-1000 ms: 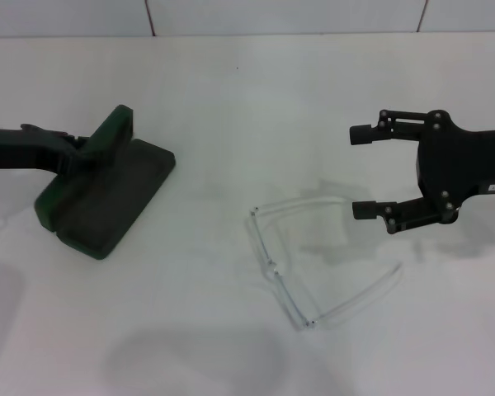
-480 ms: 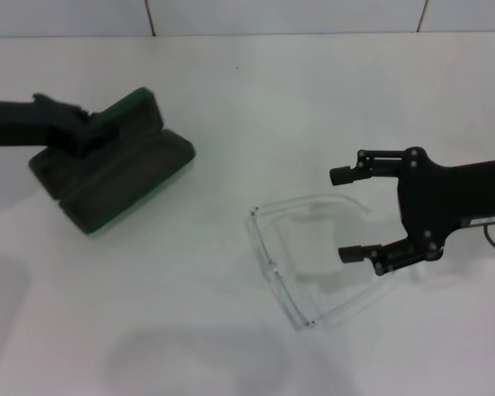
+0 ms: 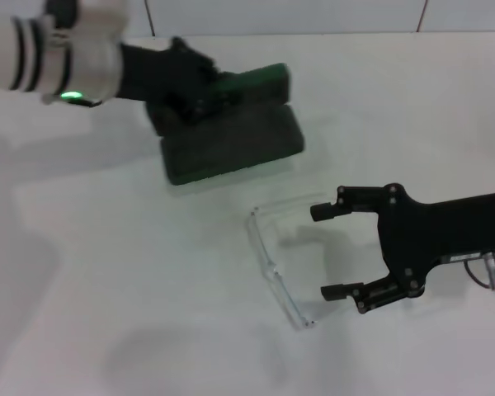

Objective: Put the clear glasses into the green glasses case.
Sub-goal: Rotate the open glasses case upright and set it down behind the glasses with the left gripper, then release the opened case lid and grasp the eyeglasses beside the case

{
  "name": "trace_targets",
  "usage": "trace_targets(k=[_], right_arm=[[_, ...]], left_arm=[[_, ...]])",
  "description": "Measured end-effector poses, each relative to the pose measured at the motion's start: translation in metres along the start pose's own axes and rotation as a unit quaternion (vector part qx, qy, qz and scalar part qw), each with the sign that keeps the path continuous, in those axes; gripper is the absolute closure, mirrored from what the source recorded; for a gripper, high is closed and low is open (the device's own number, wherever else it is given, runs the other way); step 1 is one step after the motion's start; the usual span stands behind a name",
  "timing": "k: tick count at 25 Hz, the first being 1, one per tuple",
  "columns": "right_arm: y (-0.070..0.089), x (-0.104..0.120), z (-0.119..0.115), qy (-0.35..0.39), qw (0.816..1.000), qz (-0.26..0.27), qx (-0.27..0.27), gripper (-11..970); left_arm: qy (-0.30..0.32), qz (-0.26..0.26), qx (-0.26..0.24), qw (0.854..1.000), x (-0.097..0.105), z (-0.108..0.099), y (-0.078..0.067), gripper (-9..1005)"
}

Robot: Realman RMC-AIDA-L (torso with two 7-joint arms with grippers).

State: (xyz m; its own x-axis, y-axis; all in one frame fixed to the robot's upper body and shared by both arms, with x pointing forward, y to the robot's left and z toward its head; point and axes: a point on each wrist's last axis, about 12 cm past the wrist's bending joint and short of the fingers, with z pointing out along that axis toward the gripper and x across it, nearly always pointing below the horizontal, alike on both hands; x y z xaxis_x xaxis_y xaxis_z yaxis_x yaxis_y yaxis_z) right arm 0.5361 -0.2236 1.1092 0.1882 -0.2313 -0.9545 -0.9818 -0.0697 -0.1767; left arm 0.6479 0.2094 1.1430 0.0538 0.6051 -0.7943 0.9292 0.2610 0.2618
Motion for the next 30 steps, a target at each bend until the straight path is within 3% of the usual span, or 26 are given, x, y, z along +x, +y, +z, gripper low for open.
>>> trace_targets(k=[7, 13, 24, 28, 30], right_arm=[[0.004, 0.004, 0.0, 0.0, 1.0, 0.004, 0.005, 84], [0.005, 0.005, 0.001, 0.0, 1.0, 0.006, 0.007, 84], [0.001, 0.008, -0.001, 0.01, 1.0, 0.008, 0.025, 84], [-0.005, 0.006, -0.007, 0.006, 0.999, 0.002, 0.053, 85], [-0.015, -0.002, -0.013, -0.005, 0.997, 0.002, 0.082, 85]], left_arm=[[0.02, 0.077, 0.041, 0.996, -0.022, 0.041, -0.008, 698], [0.034, 0.099, 0.073, 0.992, -0.028, 0.052, -0.015, 673], [0.009, 0.072, 0.047, 0.996, -0.031, 0.052, -0.011, 626], [-0.047, 0.046, 0.044, 0.997, -0.034, 0.044, -0.012, 580], [-0.13, 0.019, 0.035, 0.991, -0.036, 0.027, -0.014, 543]])
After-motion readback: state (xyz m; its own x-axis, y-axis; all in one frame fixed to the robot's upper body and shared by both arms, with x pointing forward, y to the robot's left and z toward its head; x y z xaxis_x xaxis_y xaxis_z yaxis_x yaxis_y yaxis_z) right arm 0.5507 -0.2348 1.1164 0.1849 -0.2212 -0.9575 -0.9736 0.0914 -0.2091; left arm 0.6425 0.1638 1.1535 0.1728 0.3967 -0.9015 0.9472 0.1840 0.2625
